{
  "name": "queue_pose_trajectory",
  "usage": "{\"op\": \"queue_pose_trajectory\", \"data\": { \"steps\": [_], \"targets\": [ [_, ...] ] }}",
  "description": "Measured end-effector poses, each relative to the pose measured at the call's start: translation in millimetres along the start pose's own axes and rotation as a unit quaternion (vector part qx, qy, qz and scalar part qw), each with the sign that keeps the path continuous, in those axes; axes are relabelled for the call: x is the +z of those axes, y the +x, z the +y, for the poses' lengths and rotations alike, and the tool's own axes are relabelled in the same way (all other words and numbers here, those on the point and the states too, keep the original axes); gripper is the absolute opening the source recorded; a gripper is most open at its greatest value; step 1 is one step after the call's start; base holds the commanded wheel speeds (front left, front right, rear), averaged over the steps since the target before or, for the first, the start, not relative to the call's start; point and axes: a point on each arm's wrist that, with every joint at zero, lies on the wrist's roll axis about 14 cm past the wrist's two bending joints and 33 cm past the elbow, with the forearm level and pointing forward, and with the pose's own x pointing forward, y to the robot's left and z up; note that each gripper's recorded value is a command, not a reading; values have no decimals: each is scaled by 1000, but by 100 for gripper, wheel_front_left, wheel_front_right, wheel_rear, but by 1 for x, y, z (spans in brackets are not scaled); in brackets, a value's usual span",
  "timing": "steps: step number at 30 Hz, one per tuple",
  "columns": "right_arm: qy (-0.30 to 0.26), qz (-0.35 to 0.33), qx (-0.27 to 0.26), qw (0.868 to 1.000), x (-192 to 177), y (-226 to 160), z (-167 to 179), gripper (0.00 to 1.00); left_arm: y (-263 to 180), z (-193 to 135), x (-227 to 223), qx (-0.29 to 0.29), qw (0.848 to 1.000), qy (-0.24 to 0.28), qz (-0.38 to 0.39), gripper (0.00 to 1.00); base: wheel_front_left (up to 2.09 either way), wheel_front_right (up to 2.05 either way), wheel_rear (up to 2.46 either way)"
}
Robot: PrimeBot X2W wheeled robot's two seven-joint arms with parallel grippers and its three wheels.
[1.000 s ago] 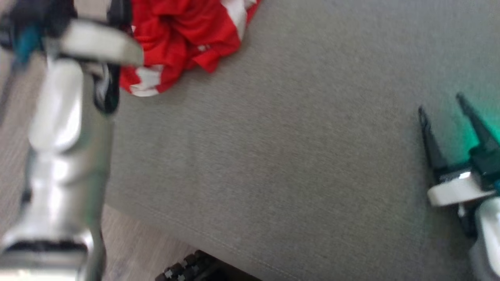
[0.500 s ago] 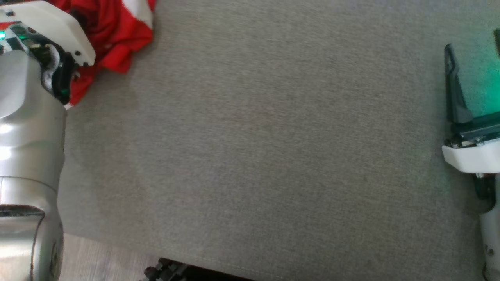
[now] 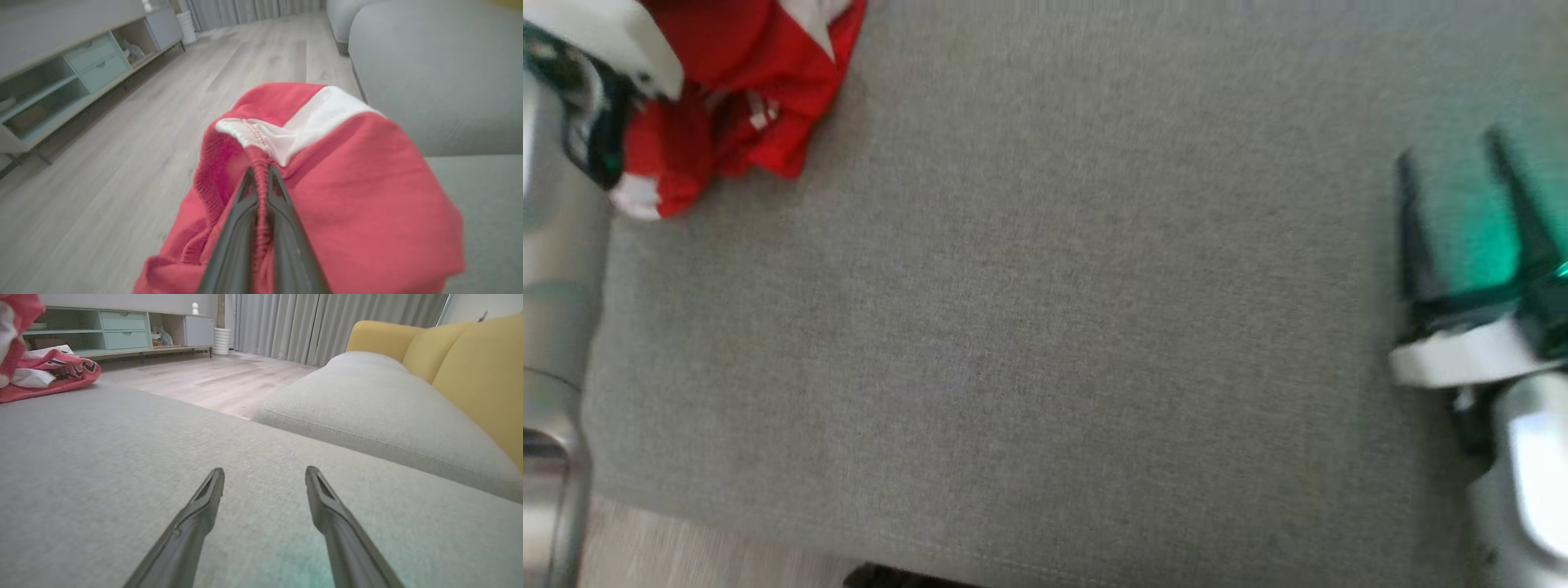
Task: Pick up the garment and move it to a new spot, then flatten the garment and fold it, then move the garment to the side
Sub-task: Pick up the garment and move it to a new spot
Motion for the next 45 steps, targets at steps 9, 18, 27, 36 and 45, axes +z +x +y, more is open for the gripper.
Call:
{"op": "queue_pose_trajectory", "data": {
  "steps": [9, 18, 27, 36, 45],
  "targets": [
    [32, -29, -25, 999, 53, -42, 19, 100, -62, -54, 174, -93, 972, 96, -195, 0, 0, 0, 0],
    [26, -61, -101, 993, 90, -105, -13, 100, -139, -192, 276, -261, 903, 132, -316, 0, 0, 0, 0],
    [44, -120, -197, 972, 128, -168, -60, 100, -180, -346, 234, -412, 836, 142, -332, 0, 0, 0, 0],
    [45, -90, -238, 966, 108, -180, -84, 100, -175, -444, 10, -528, 826, 107, -166, 0, 0, 0, 0],
    [61, -63, -224, 971, 87, -166, -78, 100, -183, -444, 7, -480, 855, 37, -191, 100, 0, 0, 0]
  ]
}}
